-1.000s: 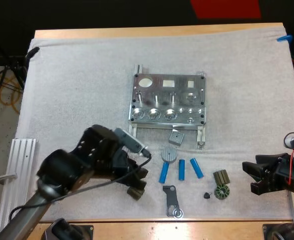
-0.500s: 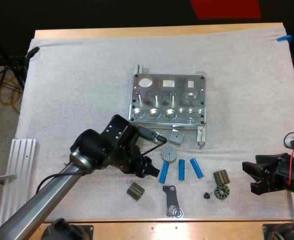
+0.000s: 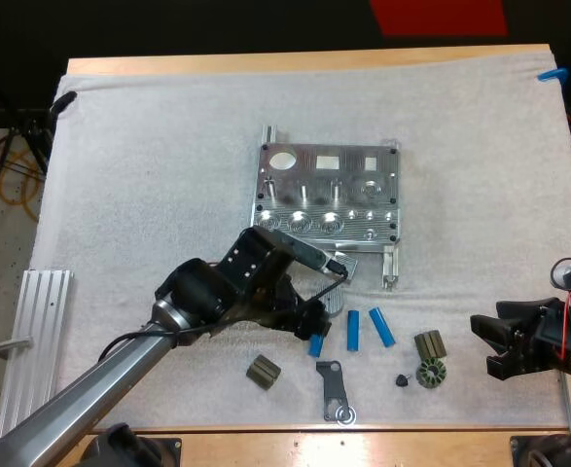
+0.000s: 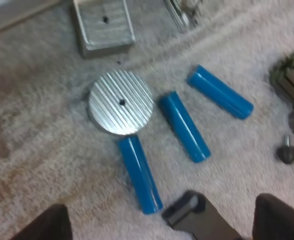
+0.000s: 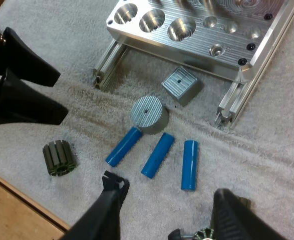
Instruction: Load cells from right to left
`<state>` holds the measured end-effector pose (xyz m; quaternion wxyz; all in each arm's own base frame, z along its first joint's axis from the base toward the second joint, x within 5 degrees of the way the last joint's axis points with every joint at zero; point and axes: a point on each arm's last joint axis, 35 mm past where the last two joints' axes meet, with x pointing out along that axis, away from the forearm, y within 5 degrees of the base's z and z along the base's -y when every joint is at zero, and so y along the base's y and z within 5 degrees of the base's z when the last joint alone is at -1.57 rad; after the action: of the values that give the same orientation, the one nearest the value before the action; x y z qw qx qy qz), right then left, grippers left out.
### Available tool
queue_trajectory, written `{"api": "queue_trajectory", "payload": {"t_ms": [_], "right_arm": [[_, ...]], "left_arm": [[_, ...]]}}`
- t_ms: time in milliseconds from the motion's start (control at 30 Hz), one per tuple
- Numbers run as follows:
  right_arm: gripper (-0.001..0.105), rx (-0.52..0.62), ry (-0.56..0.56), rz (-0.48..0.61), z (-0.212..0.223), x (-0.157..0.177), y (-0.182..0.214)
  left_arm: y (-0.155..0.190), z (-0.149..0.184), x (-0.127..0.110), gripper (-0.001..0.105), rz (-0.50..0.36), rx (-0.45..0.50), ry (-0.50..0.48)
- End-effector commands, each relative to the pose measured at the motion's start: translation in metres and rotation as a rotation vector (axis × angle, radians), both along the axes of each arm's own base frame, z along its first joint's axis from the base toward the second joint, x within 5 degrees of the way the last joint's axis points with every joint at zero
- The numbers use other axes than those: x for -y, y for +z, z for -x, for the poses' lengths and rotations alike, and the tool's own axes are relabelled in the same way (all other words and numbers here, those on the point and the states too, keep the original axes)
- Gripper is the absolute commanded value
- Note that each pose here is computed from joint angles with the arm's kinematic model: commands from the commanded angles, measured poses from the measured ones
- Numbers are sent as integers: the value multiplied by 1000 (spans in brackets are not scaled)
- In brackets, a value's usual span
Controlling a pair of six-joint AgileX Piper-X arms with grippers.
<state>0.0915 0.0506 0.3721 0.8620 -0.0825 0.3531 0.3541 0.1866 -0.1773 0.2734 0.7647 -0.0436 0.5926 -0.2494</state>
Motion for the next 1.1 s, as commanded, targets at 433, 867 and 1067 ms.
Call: {"api": "queue_trajectory", "payload": {"t_ms": [433,867,1067], "right_arm": [[43,22,24,1,1,0,3],[43,23,26,2,1,0,3],[43,23,26,2,1,0,3]], "left_arm": [[-43,8,-7,72,-33,-30,80],[-84,-1,4,72,-77,-154,70],[-103,-4,13,72,-72,-215,50]]}}
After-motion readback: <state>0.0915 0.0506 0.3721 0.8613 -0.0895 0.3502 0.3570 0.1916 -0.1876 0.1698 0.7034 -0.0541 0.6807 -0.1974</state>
